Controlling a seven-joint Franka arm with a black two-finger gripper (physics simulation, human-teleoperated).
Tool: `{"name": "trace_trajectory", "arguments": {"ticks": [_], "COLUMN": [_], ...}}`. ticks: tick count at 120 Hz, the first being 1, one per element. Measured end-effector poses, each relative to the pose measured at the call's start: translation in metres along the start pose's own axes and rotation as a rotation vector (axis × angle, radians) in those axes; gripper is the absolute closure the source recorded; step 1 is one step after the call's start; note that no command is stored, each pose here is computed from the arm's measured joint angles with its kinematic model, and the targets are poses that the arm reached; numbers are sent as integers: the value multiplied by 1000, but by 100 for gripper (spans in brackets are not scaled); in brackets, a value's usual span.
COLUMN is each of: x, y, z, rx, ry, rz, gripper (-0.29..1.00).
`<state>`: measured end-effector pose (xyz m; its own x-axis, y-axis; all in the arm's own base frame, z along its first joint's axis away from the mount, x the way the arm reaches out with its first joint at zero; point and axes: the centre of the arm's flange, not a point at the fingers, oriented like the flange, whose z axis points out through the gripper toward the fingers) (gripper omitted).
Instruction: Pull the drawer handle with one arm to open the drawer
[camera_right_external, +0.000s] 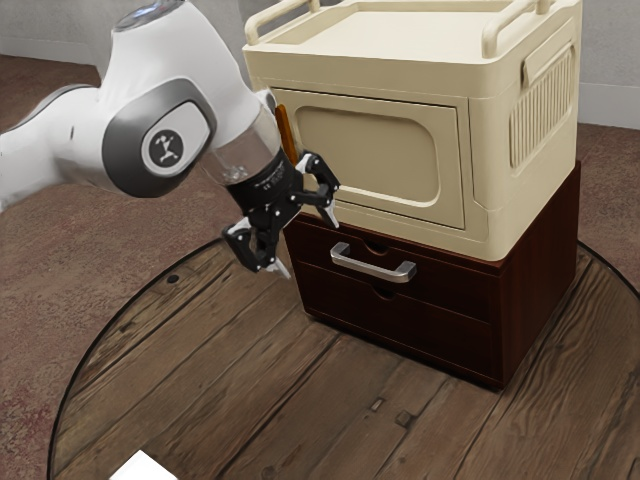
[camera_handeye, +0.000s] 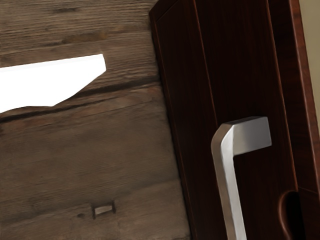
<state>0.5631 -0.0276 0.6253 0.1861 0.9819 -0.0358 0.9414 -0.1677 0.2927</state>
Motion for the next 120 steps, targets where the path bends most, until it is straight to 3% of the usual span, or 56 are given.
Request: {"name": "trace_trajectory", "arguments": {"ticks": [120], "x": [-19], "y": [12], "z": [65], "rx": [-19], "ry": [-12], "rz": [-110], "gripper": [8]}}
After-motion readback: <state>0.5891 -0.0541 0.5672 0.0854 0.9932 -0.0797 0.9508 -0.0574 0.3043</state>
